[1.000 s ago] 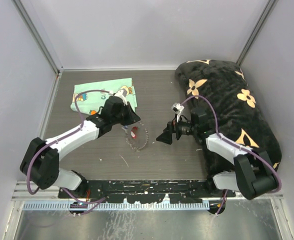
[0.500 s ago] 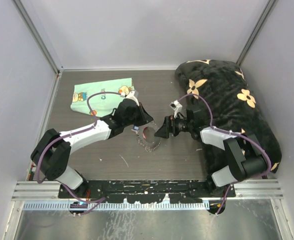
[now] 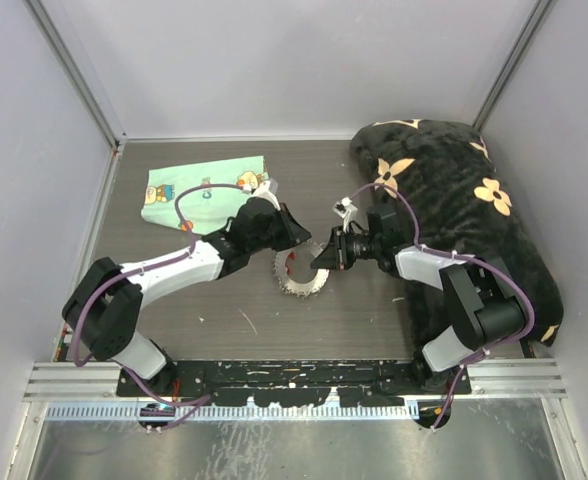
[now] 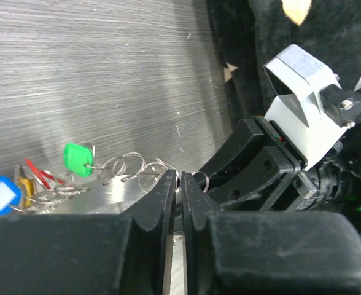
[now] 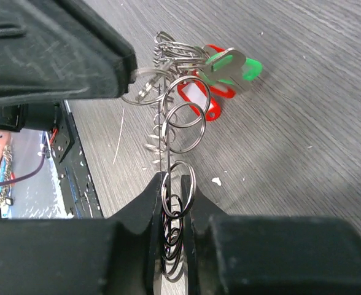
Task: Remove the keys from the keyring
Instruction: Pick up the keyring from the center of the board.
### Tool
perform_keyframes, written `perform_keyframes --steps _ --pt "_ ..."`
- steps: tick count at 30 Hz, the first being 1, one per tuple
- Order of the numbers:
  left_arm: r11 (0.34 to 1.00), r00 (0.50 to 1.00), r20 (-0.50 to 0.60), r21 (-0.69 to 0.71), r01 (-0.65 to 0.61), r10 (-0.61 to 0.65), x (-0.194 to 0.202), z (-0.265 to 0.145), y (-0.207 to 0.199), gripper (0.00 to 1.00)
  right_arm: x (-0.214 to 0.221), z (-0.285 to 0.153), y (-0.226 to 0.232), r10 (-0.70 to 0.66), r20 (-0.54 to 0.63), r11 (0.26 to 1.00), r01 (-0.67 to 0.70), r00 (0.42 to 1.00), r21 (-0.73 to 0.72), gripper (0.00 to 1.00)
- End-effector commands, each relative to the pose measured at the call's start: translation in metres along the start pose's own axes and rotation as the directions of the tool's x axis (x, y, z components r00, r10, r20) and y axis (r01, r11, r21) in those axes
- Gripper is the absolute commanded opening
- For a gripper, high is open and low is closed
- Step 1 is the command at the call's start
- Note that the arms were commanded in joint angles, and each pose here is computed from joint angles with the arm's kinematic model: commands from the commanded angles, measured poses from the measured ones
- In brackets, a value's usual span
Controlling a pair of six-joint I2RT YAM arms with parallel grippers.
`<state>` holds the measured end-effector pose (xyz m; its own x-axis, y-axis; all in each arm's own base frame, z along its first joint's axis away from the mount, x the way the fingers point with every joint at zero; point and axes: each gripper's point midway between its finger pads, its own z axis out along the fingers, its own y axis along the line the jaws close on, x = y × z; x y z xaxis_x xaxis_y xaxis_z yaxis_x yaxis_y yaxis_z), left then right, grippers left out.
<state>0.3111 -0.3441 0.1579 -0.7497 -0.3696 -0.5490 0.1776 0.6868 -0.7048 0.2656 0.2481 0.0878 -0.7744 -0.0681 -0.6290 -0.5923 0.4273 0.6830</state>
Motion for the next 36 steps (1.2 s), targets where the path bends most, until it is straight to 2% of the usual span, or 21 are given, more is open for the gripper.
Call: perform_keyframes --steps 1,3,5,11,14,16,18,22,25,29,36 --pt "0.989 0.995 0.101 0.147 -0.006 -0.009 -0.029 -0.014 -0.043 0.15 -0.032 -0.01 0.016 -0.11 0.058 0.993 0.112 0.992 -0.032 0.01" --pt "0.987 0.993 0.117 0.161 -0.022 0.003 -0.033 -0.025 -0.046 0.25 -0.035 -0.016 0.02 -0.121 0.067 0.99 0.126 0.99 -0.061 0.01" --pt "0.985 0.991 0.131 0.167 -0.039 0.017 -0.035 -0.037 -0.044 0.4 -0.037 -0.024 0.026 -0.137 0.068 0.983 0.144 0.988 -0.114 0.01" --pt "0.981 0.975 0.204 0.147 -0.125 0.093 -0.047 -0.093 -0.026 0.7 -0.038 -0.04 0.031 -0.221 0.024 0.958 0.222 0.975 -0.182 0.01" --pt "0.978 0.949 0.243 0.014 -0.21 0.2 -0.058 -0.122 0.005 0.86 -0.038 -0.043 0.034 -0.258 0.017 0.948 0.257 0.966 -0.189 0.01" --pt "0.957 0.905 0.312 -0.122 -0.264 0.289 -0.078 -0.149 0.032 0.97 -0.038 -0.045 0.035 -0.279 0.004 0.943 0.275 0.96 -0.186 0.01" --pt "0.906 0.847 0.343 -0.267 -0.327 0.407 -0.091 -0.169 0.061 0.98 -0.041 -0.047 0.037 -0.318 0.0 0.933 0.312 0.948 -0.18 0.01" --pt "0.747 0.724 0.316 -0.529 -0.402 0.614 -0.108 -0.192 0.125 0.98 -0.046 -0.056 0.044 -0.388 0.002 0.91 0.383 0.922 -0.16 0.01" --pt "0.673 0.699 0.281 -0.637 -0.377 0.658 -0.112 -0.198 0.17 0.98 -0.052 -0.063 0.049 -0.433 0.018 0.892 0.431 0.901 -0.137 0.01" --pt "0.656 0.699 0.286 -0.675 -0.339 0.656 -0.115 -0.195 0.204 0.98 -0.056 -0.072 0.052 -0.443 0.04 0.887 0.444 0.896 -0.123 0.01" --pt "0.704 0.669 0.376 -0.635 -0.317 0.641 -0.119 -0.171 0.238 0.98 -0.056 -0.08 0.053 -0.443 0.045 0.886 0.445 0.895 -0.128 0.01"
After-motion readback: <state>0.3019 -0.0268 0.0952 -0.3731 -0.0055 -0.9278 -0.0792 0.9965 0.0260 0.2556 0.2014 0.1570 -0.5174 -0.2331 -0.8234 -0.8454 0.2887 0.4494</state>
